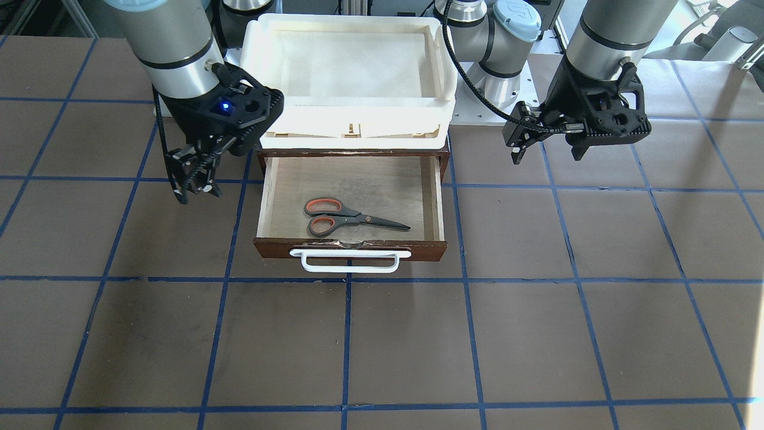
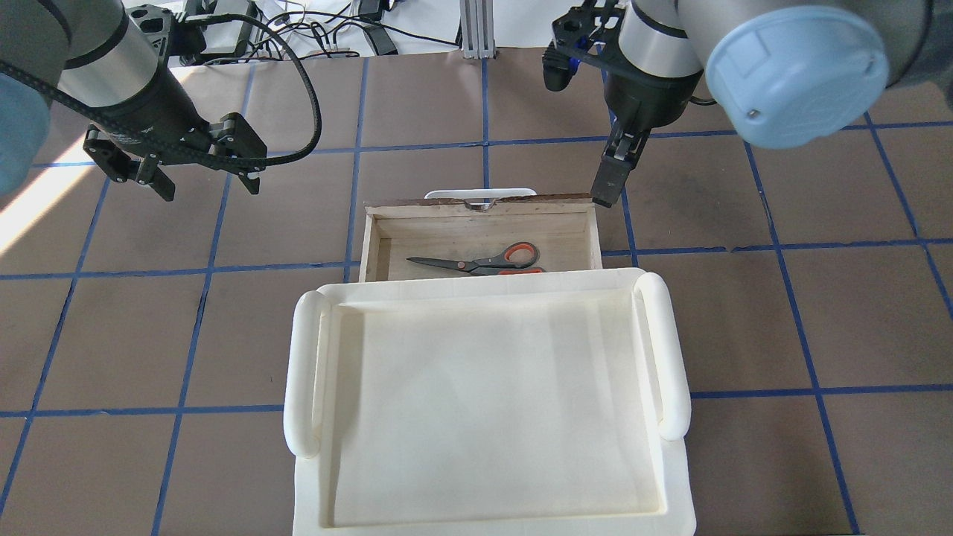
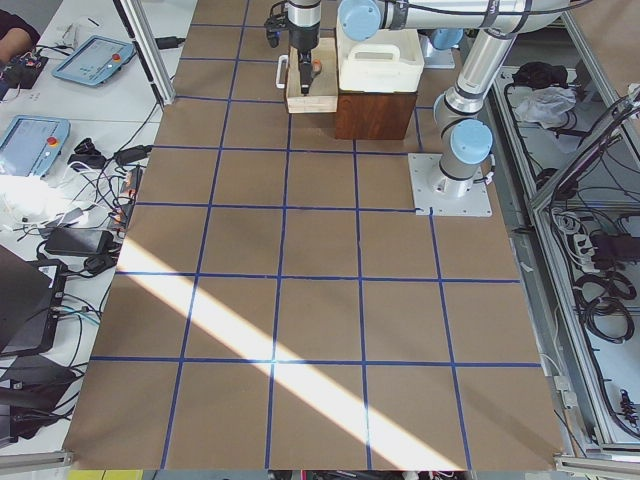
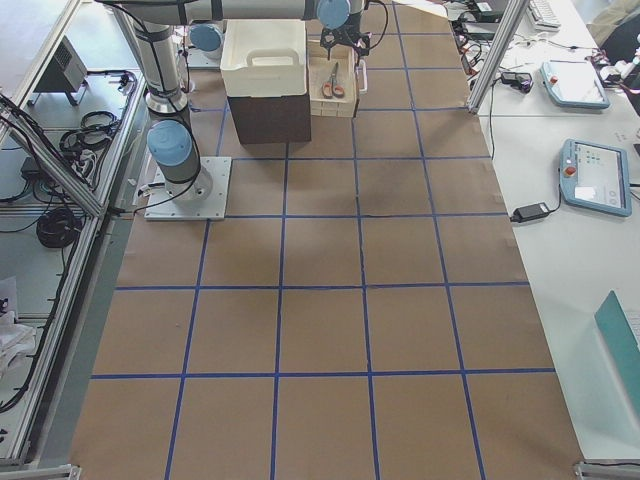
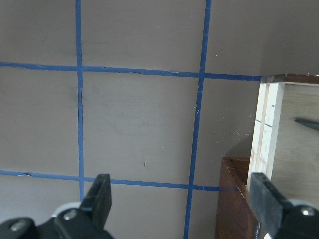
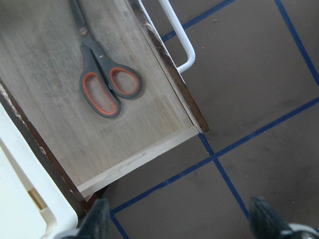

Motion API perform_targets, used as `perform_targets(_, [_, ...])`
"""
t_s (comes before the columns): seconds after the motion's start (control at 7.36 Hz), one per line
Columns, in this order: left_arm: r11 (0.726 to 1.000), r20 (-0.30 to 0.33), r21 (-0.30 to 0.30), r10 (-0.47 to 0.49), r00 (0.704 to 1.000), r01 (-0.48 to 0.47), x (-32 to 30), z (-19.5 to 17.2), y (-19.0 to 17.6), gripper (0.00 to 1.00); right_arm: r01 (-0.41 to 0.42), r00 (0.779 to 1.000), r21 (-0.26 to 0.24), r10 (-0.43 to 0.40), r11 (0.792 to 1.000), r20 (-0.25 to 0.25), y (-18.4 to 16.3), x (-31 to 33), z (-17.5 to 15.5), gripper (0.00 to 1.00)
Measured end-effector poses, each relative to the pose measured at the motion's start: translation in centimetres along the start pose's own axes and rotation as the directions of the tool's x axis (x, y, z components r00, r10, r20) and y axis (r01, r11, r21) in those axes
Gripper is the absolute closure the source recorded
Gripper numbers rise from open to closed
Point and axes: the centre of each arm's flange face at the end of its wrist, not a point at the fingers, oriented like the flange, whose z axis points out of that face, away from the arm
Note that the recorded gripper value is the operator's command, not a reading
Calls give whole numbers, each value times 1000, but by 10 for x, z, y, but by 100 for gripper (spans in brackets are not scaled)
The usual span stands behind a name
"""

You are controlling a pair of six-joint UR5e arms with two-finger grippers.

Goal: Put scissors in drawer and close it
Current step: 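Open the right gripper to release the scissors and raise it away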

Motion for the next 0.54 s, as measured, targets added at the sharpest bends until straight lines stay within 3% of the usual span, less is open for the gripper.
perform_targets(0.14, [1000,0,5,-1,1000,1,0,-3,1,0,-169,985,-10,169,986,-21,14,7,-9,0])
perform_targets(0.27, [1000,0,9,-2,1000,2,0,-5,2,0,-320,947,-13,319,947,-43,20,9,-14,0])
perform_targets(0.54, [1000,1,5,-3,1000,3,0,-4,2,0,-574,817,0,573,819,-58,25,9,-22,0])
